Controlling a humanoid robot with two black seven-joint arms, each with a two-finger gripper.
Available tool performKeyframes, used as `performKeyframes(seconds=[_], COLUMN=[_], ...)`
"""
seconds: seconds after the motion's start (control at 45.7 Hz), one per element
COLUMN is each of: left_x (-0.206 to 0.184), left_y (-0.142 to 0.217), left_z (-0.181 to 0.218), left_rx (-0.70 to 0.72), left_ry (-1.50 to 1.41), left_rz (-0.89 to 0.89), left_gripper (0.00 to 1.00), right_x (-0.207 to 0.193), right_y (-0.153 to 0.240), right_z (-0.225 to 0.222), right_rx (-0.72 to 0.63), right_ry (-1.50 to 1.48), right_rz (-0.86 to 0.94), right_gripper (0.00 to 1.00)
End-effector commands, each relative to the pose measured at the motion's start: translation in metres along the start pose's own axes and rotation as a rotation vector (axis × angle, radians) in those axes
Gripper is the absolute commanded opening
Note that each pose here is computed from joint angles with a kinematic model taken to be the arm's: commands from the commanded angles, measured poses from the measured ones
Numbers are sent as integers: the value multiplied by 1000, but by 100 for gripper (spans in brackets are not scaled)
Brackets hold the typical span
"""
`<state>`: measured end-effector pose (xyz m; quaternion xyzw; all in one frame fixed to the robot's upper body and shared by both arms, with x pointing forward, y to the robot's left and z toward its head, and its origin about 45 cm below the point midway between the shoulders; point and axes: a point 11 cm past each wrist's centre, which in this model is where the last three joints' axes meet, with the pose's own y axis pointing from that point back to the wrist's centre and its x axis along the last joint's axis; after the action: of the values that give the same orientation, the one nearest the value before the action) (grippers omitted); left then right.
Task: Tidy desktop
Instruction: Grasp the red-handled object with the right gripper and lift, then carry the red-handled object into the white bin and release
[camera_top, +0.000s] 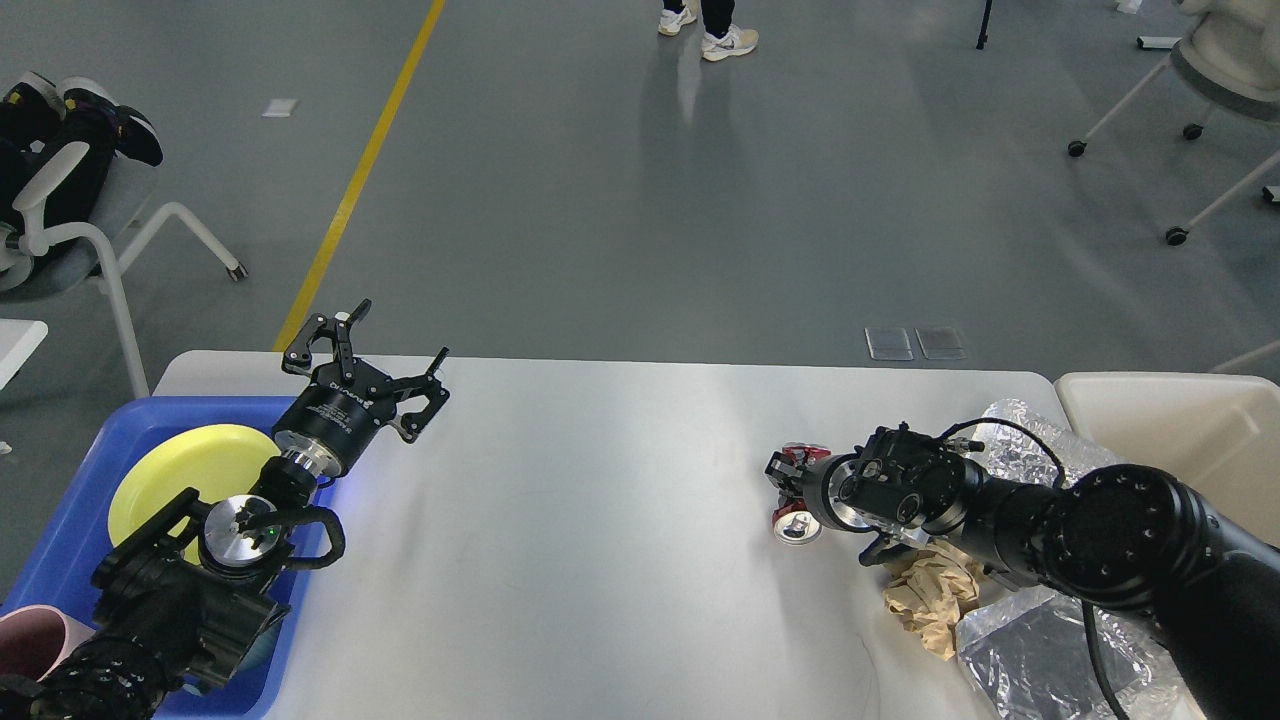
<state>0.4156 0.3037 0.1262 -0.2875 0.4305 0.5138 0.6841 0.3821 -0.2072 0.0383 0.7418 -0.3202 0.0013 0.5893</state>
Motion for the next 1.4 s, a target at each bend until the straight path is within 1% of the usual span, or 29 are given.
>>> performKeyframes(seconds=[0.0,0.131,0.262,0.437,0.568,0.721,0.831,0.962,1.027,1.137,1.18,1.312,1.377], left_x=[0,0,0,0,0,0,0,0,0,0,0,0,0], left_y=[0,0,0,0,0,0,0,0,0,0,0,0,0], left_z=[0,0,0,0,0,0,0,0,0,0,0,0,0], left_rx=[0,1,0,0,0,0,0,0,0,0,0,0,0], left_ry=[0,-1,0,0,0,0,0,0,0,0,0,0,0], left_rz=[0,0,0,0,0,0,0,0,0,0,0,0,0], left_gripper=[96,96,96,96,96,96,96,96,96,96,96,96,96], right_x=[3,11,27,65,105,161,194,217,227,246,255,257,258], right_y=[2,7,30,80,118,169,211,252,266,266,258,215,202], right_z=[-3,-5,-3,-15,-24,-37,-47,-56,-57,-38,-22,47,98], right_rx=[5,9,16,64,105,166,245,346,374,351,322,177,81], right_ry=[4,5,2,0,-12,-19,-45,-66,-75,-123,-168,-296,-373], right_rz=[-3,-7,-57,-113,-77,-19,3,-9,10,92,143,294,414], right_gripper=[1,0,0,0,0,0,0,0,0,0,0,0,0])
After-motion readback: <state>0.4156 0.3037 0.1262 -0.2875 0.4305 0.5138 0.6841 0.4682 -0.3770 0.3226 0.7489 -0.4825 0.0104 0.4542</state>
